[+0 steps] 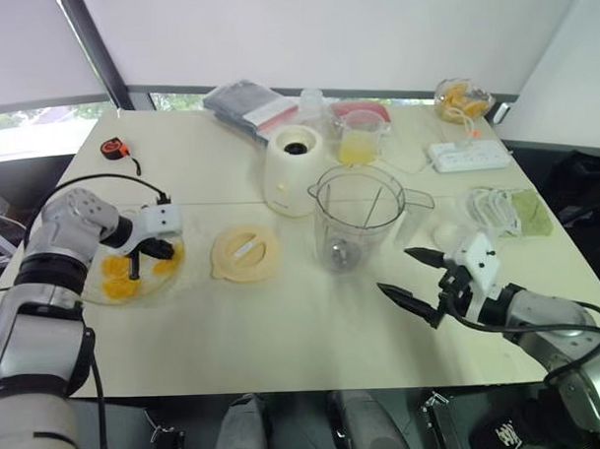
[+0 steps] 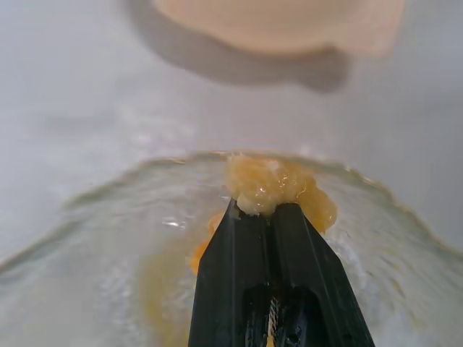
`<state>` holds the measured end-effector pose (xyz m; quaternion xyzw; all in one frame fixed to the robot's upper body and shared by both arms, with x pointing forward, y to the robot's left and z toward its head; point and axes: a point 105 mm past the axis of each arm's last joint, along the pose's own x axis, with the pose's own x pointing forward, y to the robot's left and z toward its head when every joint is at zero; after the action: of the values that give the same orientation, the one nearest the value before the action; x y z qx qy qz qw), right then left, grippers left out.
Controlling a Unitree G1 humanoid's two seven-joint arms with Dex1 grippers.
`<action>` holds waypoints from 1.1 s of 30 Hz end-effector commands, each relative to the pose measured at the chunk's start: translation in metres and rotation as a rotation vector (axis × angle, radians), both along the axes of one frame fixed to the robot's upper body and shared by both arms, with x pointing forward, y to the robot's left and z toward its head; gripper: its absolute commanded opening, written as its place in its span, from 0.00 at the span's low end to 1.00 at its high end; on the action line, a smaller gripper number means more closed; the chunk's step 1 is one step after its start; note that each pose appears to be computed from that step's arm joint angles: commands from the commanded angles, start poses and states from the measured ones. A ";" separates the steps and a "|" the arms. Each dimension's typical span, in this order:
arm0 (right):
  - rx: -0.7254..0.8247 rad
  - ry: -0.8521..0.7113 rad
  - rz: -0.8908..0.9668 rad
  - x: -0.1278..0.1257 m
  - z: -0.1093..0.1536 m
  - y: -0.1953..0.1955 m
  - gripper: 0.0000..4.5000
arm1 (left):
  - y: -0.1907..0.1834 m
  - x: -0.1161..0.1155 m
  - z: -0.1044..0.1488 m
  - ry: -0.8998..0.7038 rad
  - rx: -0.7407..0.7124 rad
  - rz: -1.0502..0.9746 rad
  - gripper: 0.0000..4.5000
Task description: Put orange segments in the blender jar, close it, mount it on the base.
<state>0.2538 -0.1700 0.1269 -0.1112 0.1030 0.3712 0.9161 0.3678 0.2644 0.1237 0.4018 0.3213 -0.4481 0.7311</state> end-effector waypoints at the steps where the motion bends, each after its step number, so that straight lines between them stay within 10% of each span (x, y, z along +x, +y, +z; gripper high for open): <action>1: -0.002 -0.039 0.019 0.001 0.006 0.003 1.00 | 0.004 -0.001 0.024 -0.064 -0.076 0.056 0.01; 18: -0.007 -0.023 0.051 0.002 0.000 0.007 1.00 | 0.033 -0.028 0.024 -0.143 -0.454 0.504 0.01; 33: -0.014 -0.013 0.066 0.003 -0.003 0.009 1.00 | -0.016 -0.014 0.061 -0.327 -0.552 0.448 0.01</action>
<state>0.2556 -0.1642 0.1152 -0.1150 0.1172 0.3962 0.9034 0.3500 0.2555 0.1624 0.1607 0.1871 -0.2796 0.9279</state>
